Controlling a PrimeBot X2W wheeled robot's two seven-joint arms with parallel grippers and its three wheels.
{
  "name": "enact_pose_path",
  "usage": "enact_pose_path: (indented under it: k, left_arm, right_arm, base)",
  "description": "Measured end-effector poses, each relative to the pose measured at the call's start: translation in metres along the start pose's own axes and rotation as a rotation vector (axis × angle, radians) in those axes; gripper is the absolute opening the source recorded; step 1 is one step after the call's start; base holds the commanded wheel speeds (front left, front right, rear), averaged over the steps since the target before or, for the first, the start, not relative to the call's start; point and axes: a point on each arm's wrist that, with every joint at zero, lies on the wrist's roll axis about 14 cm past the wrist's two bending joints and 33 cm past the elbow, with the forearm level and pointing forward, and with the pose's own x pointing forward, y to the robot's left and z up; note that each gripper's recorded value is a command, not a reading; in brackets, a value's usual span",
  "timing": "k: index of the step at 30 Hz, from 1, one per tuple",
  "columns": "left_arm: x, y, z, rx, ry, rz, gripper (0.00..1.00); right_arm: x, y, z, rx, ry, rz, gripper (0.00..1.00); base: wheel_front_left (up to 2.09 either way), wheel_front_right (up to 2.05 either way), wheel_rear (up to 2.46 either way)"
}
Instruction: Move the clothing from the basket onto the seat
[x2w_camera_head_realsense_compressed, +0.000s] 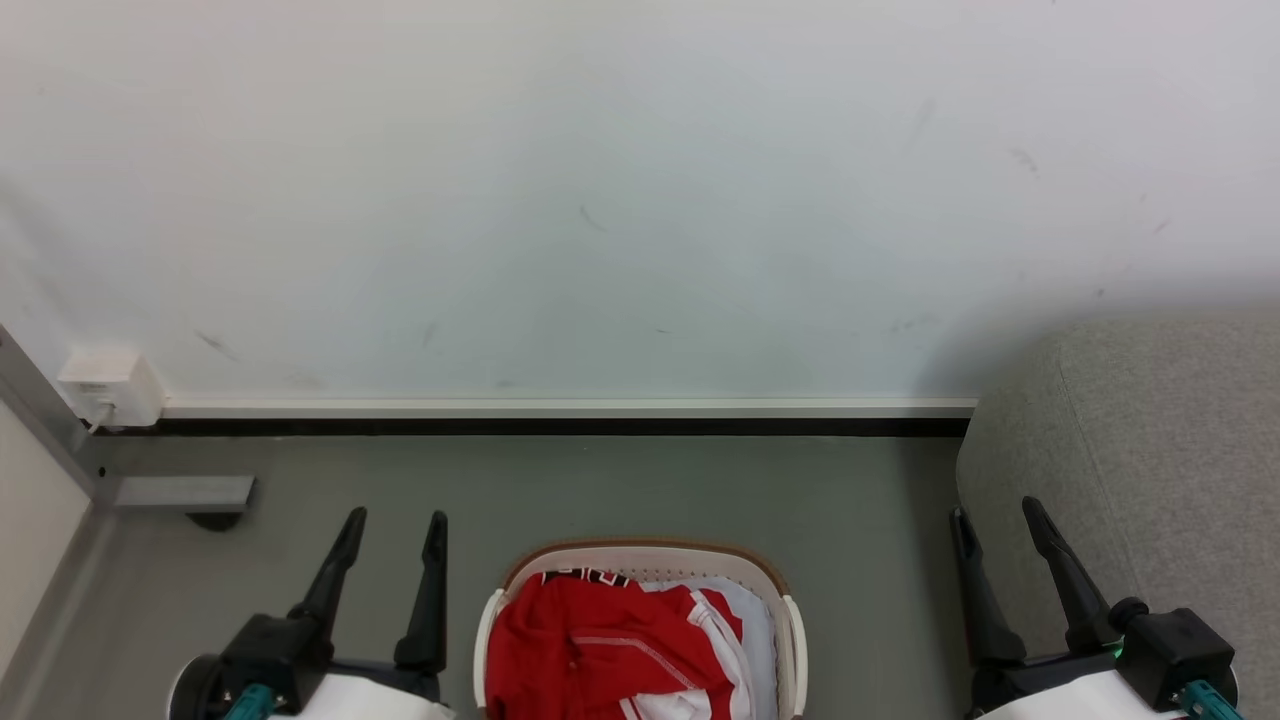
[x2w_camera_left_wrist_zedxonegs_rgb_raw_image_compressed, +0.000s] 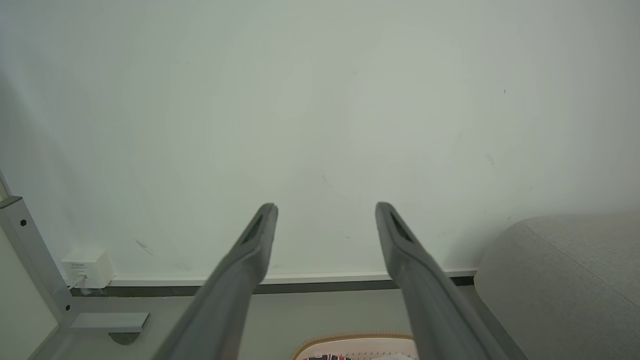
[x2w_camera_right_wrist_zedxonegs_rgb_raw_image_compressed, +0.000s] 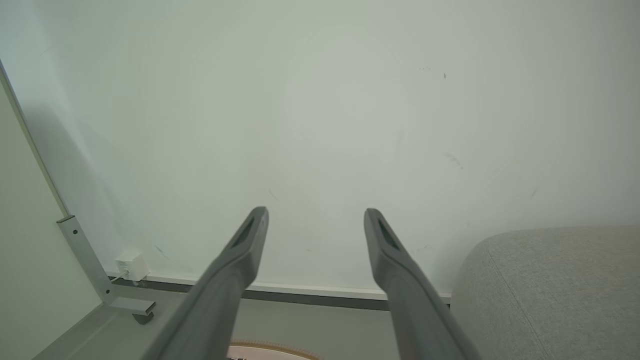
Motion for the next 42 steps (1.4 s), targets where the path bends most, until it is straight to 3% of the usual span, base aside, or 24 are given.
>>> enact_pose_path:
  k: [12,25,34,42]
  left_arm:
    - [0.012,-0.003,-0.007,-0.014,0.012,-0.016,1.0]
    - [0.064,-0.026,-0.037,-0.069,0.054,-0.094,1.0]
    - [0.098,-0.039,-0.107,-0.103,0.204,-0.138,1.0]
    - [0.109,-0.058,-0.196,-0.151,0.418,-0.202,1.0]
  right_arm:
    - [0.006,-0.01,0.002,0.021,-0.011,-0.025,1.0]
    - [0.039,-0.042,0.006,-0.012,-0.046,-0.077,1.0]
    - [0.058,-0.06,-0.007,-0.024,-0.034,-0.095,1.0]
    - [0.068,-0.08,-0.015,-0.038,-0.035,-0.119,1.0]
  base:
    - [0.0,0.0,0.0]
    - [0.0,0.0,0.0]
    - [0.0,0.0,0.0]
    - [0.0,0.0,0.0]
